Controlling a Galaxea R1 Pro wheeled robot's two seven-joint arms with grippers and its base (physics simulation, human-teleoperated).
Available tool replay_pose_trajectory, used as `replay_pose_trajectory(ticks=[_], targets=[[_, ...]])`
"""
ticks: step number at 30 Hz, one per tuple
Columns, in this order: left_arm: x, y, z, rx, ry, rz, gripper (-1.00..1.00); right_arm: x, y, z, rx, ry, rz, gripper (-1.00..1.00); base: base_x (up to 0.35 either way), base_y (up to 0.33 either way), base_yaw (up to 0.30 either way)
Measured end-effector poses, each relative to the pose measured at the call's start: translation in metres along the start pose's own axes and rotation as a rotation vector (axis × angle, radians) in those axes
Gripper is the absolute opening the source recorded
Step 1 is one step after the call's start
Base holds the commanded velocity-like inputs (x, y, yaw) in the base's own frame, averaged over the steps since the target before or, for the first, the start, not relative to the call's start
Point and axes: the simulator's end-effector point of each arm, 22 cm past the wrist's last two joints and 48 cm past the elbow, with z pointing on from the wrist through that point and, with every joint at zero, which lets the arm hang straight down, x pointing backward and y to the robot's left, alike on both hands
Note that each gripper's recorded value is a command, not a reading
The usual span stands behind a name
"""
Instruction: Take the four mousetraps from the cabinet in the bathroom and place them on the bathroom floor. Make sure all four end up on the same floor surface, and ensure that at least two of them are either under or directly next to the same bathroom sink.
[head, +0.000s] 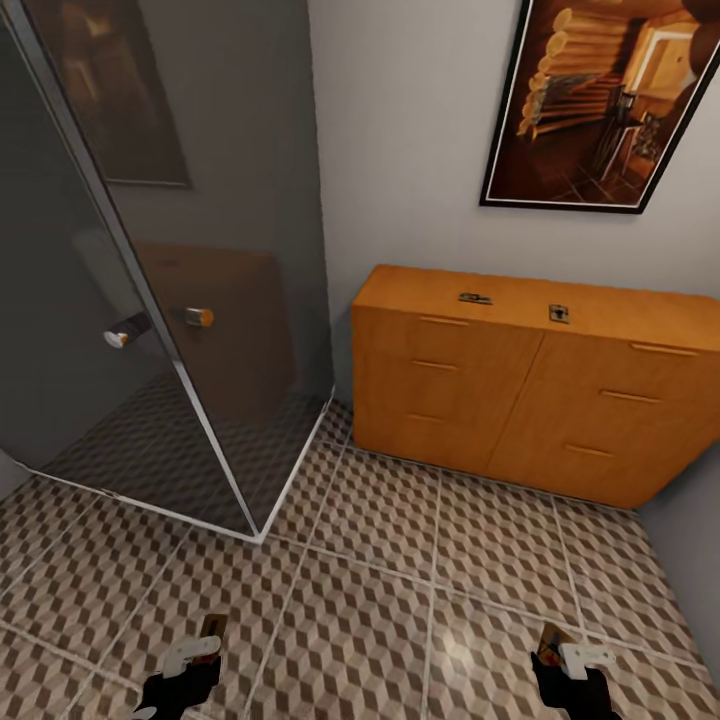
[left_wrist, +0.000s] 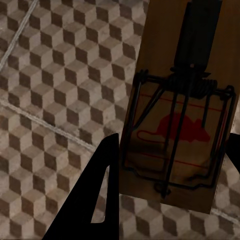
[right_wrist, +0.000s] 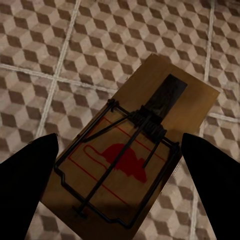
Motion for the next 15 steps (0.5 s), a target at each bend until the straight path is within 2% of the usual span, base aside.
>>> replay_pose_trajectory(ticks=[7, 15], targets=[[0.002, 0.0003, 0.0004, -0.001, 0.004, 0.001, -1.0, 0.0019, 0.0001, 0.0003, 0.0, 0.004, -0.001, -1.0, 0.0, 0.0, 0.197], [0.0019, 0.0004, 0.0004, -0.002, 0.004, 0.001, -1.0, 0.0018, 0.0001, 0.0002, 0.0, 0.004, -0.001, -1.0, 0.0, 0.0, 0.133]])
